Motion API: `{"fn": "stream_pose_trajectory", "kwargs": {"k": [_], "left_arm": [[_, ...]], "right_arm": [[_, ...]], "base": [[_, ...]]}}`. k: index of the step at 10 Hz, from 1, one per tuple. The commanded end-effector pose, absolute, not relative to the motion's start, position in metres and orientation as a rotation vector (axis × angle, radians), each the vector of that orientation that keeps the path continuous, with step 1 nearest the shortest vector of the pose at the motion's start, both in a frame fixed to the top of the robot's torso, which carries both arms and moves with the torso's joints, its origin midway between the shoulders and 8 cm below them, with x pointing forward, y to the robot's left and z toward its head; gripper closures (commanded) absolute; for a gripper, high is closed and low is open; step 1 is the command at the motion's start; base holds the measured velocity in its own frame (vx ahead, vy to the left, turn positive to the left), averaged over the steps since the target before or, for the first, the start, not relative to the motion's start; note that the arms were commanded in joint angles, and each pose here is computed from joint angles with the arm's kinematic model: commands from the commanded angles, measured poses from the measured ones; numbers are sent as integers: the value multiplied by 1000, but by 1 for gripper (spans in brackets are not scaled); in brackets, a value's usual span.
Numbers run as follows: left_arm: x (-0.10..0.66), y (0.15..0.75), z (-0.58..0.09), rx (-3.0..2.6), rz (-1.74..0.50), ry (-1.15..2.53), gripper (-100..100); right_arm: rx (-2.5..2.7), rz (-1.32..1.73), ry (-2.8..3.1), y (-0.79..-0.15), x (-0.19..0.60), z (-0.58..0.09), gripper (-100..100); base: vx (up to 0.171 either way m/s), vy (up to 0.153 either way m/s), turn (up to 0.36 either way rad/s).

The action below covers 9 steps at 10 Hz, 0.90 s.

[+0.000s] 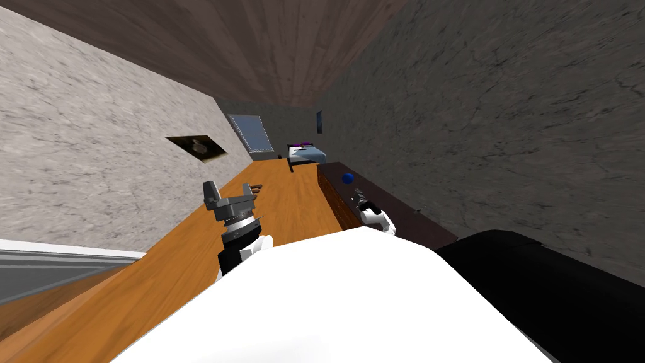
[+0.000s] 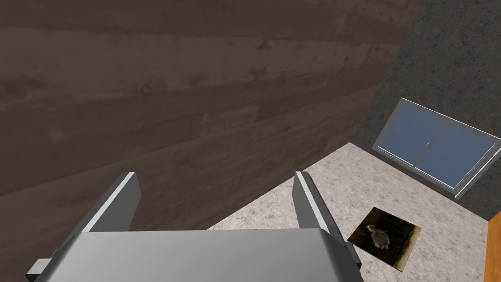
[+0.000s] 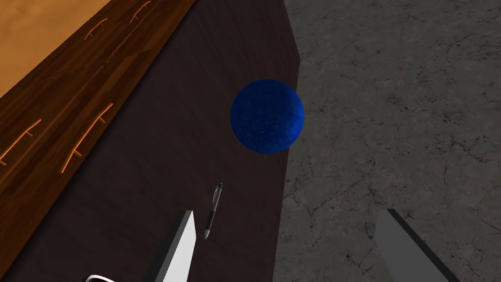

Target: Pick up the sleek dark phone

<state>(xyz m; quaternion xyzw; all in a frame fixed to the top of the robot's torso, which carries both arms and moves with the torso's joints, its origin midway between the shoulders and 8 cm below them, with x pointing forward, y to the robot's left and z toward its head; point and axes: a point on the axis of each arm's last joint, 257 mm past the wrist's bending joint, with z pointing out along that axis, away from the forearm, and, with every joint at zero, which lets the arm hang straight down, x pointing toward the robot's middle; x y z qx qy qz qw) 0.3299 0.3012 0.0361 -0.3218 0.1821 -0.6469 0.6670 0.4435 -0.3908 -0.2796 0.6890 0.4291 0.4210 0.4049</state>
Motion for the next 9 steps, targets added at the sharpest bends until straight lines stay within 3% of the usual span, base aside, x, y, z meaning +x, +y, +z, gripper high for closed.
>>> {"fn": "stream_pose_trajectory", "kwargs": {"k": [1,9], "left_arm": [[330,301,36,-726,-1460,411,0],[330,301,36,-726,-1460,411,0]], "right_arm": [[1798,1031,1092,-394,438,-294,-100],[2139,839,1089,-422,401,-381,-100]], "base": [[59,22,-24],[66,6,-36]]}}
